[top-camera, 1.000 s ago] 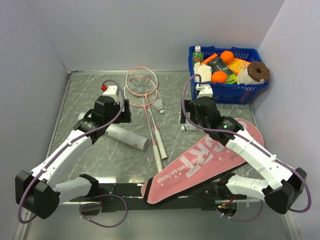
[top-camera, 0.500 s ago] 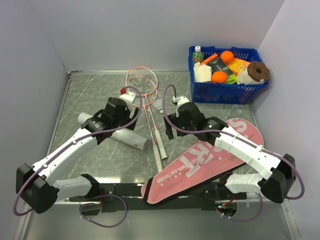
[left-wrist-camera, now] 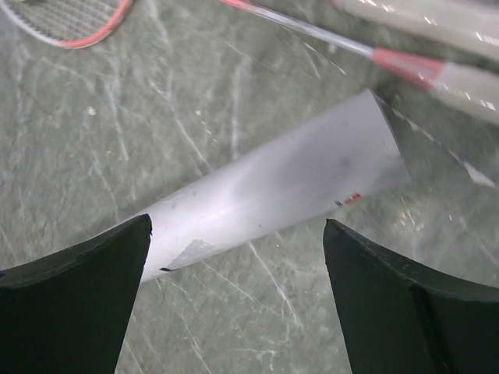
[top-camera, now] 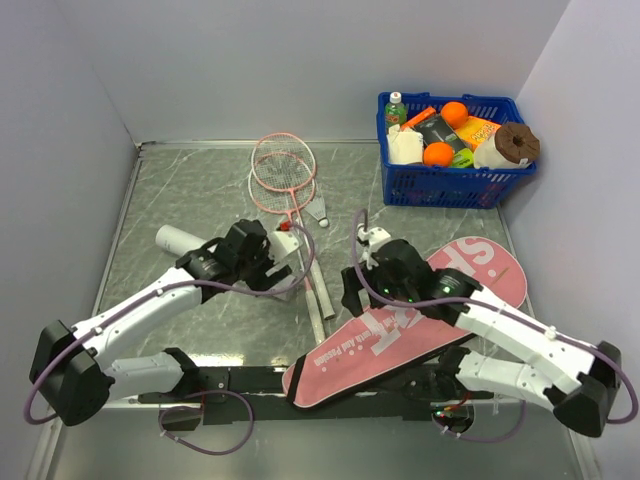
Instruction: Pack up the badminton gear
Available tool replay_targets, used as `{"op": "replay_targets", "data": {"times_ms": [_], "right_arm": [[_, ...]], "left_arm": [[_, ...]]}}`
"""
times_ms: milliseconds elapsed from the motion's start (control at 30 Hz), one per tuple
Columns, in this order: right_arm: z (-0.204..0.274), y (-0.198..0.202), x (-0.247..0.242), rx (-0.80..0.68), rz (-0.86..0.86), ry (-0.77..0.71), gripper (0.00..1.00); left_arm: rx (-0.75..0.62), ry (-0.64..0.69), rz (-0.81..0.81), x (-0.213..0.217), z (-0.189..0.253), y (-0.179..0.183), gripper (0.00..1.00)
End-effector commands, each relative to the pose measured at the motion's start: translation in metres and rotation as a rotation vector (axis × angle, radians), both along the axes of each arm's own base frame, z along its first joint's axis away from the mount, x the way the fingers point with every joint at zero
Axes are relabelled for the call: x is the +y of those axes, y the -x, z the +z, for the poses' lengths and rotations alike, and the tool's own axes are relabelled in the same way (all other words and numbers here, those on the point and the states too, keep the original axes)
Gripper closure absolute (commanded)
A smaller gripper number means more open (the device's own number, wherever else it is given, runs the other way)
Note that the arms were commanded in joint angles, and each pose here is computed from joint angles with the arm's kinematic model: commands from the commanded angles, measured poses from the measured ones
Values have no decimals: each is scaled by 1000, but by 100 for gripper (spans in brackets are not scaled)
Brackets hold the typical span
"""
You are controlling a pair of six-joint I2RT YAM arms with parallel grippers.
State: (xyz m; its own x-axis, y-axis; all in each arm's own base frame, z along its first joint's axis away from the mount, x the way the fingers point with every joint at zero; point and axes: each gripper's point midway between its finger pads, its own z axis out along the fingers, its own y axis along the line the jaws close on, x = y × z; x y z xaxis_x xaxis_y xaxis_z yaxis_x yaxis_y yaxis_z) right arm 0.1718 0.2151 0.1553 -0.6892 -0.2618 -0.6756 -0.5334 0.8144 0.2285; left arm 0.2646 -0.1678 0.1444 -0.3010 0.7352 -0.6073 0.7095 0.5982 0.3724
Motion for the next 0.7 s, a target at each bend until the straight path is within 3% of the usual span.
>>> {"op": "replay_targets", "data": {"times_ms": [0, 300, 667], "right_arm": [[9, 14, -9, -18, 3, -51, 0], [29, 29, -12, -50, 49, -147, 0], [21, 40, -15, -20, 57, -168, 0]], "left_arm": [[6, -6, -156, -7, 1, 16, 4], [52, -113, -282, -9, -29, 25, 3], [30, -224, -326, -9, -64, 4, 4]]}}
